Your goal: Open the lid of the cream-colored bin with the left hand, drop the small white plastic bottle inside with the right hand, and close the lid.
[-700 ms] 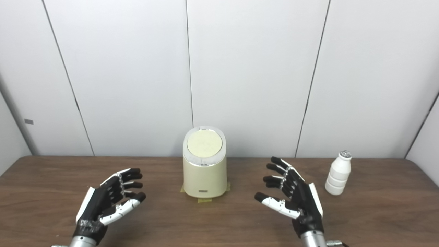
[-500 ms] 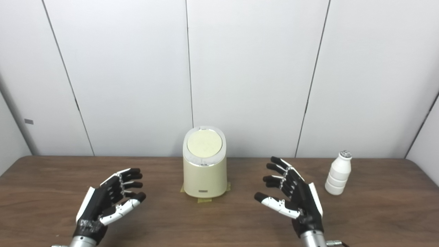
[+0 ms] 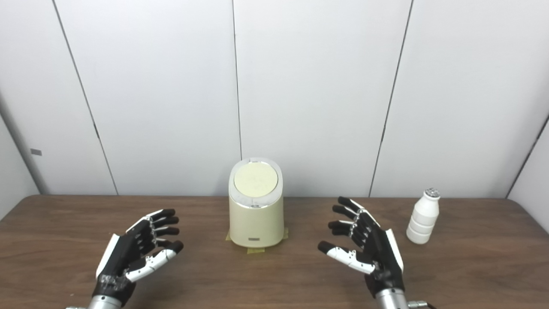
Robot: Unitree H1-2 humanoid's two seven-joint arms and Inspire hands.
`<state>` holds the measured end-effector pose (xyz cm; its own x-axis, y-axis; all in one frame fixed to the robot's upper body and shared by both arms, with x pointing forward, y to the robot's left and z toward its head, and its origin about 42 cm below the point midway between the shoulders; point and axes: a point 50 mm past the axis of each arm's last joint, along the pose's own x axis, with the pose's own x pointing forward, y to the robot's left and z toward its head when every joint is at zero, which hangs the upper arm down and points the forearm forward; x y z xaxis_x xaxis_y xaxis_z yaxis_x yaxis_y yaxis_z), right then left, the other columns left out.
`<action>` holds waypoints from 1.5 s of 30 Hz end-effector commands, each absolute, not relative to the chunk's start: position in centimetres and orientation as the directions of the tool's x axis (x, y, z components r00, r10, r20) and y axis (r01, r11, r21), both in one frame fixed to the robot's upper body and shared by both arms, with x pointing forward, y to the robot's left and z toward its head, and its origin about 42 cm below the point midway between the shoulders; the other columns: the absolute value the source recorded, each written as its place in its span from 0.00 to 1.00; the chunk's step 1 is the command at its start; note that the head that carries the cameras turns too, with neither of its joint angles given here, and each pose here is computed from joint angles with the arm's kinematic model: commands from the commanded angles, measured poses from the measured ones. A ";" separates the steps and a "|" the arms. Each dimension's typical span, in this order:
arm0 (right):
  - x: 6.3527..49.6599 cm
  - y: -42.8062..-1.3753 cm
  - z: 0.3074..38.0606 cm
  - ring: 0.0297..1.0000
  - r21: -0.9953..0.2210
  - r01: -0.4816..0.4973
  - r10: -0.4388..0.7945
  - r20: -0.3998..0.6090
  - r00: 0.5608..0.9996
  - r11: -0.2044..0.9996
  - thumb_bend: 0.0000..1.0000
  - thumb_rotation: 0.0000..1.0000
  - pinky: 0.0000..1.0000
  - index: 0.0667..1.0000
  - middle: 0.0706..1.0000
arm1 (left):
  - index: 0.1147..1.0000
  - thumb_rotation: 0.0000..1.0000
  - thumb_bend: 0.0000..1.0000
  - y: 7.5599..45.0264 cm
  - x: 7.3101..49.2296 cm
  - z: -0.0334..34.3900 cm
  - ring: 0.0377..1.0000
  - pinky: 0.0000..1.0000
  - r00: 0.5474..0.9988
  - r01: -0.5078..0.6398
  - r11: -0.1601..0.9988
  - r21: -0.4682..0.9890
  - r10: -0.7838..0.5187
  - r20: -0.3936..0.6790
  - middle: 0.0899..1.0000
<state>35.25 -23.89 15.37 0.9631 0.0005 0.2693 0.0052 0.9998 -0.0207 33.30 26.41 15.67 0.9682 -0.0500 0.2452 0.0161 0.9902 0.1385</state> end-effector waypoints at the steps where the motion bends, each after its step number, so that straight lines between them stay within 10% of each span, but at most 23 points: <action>1: 35.8 -24.1 17.2 0.61 -0.022 -0.007 0.015 0.344 0.939 1.000 0.85 0.19 0.62 0.77 0.74 | 0.82 0.24 0.72 24.9 34.3 18.3 0.72 0.58 0.942 -0.009 0.992 0.123 -0.032 0.333 0.78; 13: 36.0 -24.7 17.0 0.61 -0.038 -0.011 0.023 0.336 0.942 0.999 0.86 0.21 0.63 0.76 0.75 | 0.98 0.39 0.83 22.2 39.8 23.7 0.94 0.93 0.938 -0.039 0.978 0.203 -0.034 0.345 0.94; 45: 35.9 -24.6 16.9 0.63 -0.033 -0.013 0.024 0.345 0.938 0.999 0.85 0.22 0.59 0.78 0.76 | 1.00 0.33 0.96 13.5 49.7 28.0 1.00 1.00 0.874 -0.261 0.761 0.593 -0.074 0.480 1.00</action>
